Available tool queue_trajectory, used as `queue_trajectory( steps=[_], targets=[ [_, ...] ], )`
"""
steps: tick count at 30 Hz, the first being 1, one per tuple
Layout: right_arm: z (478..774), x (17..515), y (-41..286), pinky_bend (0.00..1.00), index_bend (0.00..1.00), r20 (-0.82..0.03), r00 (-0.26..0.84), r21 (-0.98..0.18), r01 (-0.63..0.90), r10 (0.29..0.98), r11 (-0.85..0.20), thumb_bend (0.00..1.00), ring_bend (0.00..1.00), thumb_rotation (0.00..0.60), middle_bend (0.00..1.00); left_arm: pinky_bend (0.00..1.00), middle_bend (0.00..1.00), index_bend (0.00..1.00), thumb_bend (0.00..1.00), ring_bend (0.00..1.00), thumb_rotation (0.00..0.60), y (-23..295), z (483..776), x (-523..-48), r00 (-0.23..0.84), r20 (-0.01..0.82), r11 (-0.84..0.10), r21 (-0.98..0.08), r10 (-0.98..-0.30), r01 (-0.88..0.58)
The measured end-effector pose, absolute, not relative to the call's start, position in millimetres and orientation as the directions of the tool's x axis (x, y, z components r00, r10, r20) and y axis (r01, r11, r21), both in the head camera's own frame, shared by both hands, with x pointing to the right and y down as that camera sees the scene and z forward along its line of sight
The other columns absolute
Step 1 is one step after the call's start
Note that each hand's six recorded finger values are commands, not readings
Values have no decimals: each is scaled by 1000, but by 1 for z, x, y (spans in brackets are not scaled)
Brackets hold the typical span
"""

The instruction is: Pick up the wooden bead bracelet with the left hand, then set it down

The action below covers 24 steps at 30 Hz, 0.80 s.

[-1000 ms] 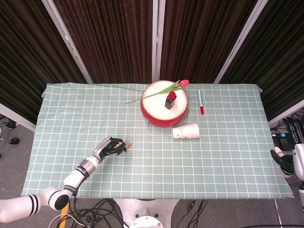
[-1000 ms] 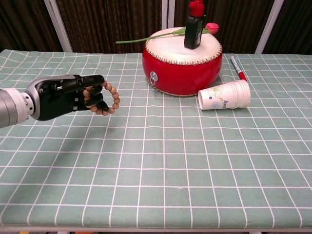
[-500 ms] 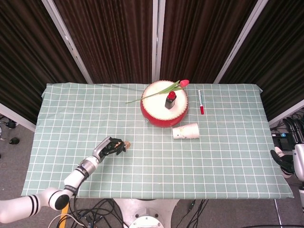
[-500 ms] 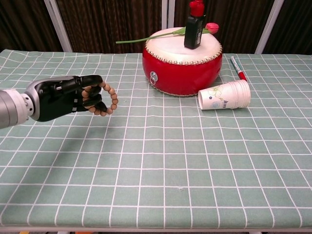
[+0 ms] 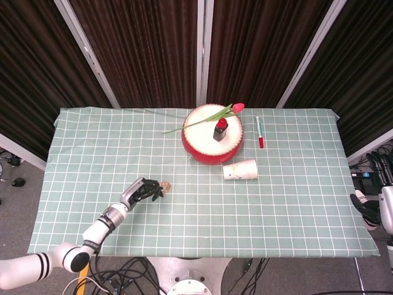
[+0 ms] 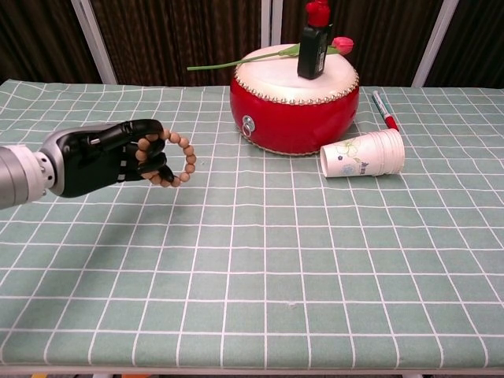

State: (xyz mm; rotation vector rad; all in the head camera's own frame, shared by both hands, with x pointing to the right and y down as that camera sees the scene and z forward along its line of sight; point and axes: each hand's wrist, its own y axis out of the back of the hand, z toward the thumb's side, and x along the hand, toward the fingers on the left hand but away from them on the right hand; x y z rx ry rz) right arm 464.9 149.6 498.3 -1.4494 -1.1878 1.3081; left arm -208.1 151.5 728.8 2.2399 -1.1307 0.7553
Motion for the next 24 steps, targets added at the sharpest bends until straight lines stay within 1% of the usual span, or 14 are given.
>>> queue_trajectory(
  steps=[4,12,18,21,24],
  targets=[
    [498,465,150,0,17,-207,10,-972,113,978,-206,147,0,600,55,206,709,647,551,440,348,152,728,-207,506,669,-529,195,-544,-826],
    [497,466,150,0,16,-205,8,-972,113,979,-204,148,0,600,55,206,672,613,608,398,354,153,727,-205,515,666,-534,202,-540,-821],
    [497,466,150,0,16,-205,8,-972,114,979,-205,148,0,600,55,206,628,578,646,368,391,154,726,-203,524,660,-540,208,-538,-816],
    [497,466,150,0,16,-205,8,-972,114,979,-205,147,0,600,52,206,594,556,664,351,423,154,726,-203,530,658,-545,211,-535,-811],
    [496,466,150,0,16,-205,8,-972,113,979,-205,147,0,600,51,206,580,544,693,348,434,155,726,-202,532,657,-543,217,-533,-811]
  ],
)
